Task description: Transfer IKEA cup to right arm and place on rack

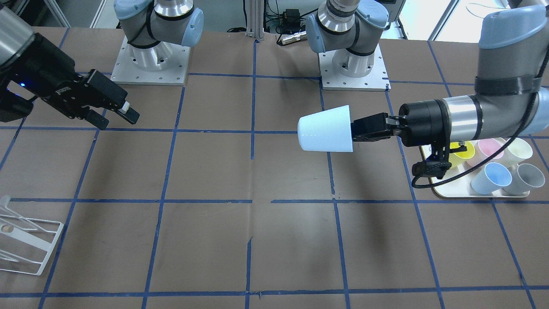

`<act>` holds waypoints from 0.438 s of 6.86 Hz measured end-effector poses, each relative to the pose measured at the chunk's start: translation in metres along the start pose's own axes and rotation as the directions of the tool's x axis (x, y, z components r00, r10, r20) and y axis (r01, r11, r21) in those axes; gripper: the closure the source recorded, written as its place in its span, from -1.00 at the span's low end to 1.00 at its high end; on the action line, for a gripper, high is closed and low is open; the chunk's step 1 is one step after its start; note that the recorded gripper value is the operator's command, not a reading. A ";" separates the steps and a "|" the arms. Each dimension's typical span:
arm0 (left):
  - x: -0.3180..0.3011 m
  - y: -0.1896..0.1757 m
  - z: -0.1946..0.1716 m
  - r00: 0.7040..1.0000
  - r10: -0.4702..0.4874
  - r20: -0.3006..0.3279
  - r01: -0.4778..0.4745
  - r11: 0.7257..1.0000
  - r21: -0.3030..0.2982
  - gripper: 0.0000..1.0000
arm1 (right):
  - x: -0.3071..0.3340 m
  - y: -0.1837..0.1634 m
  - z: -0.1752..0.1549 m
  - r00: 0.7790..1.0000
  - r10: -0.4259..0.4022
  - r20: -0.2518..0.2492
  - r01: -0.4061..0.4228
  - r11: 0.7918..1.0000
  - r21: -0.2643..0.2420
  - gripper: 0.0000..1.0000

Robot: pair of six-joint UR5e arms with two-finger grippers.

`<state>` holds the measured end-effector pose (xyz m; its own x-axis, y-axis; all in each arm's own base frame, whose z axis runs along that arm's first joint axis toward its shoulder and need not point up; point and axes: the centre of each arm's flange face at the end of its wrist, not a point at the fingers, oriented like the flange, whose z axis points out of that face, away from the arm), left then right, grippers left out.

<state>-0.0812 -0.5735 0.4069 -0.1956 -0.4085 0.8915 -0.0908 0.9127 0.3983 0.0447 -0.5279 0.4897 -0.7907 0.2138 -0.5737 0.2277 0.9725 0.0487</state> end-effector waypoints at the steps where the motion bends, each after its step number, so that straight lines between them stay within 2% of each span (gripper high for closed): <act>1: 0.007 0.002 0.024 0.996 -0.035 -0.077 0.035 0.999 -0.003 1.00 | 0.014 -0.002 -0.006 0.994 -0.008 0.107 0.010 1.000 -0.016 -1.00; 2: 0.011 0.004 0.041 0.989 -0.074 -0.130 0.073 0.997 -0.009 1.00 | 0.019 -0.002 -0.006 0.977 -0.034 0.210 0.039 0.999 -0.021 -1.00; 3: 0.012 0.007 0.059 0.981 -0.109 -0.159 0.106 0.994 -0.024 1.00 | 0.019 -0.002 -0.004 0.949 -0.053 0.312 0.059 0.998 -0.008 -1.00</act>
<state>-0.1415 -0.5722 0.4078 -0.0264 -0.4998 0.8658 -0.0874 0.8639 0.4960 0.0270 -0.5254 0.4822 -0.5850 0.1225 -0.8017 0.1764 0.9841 0.0217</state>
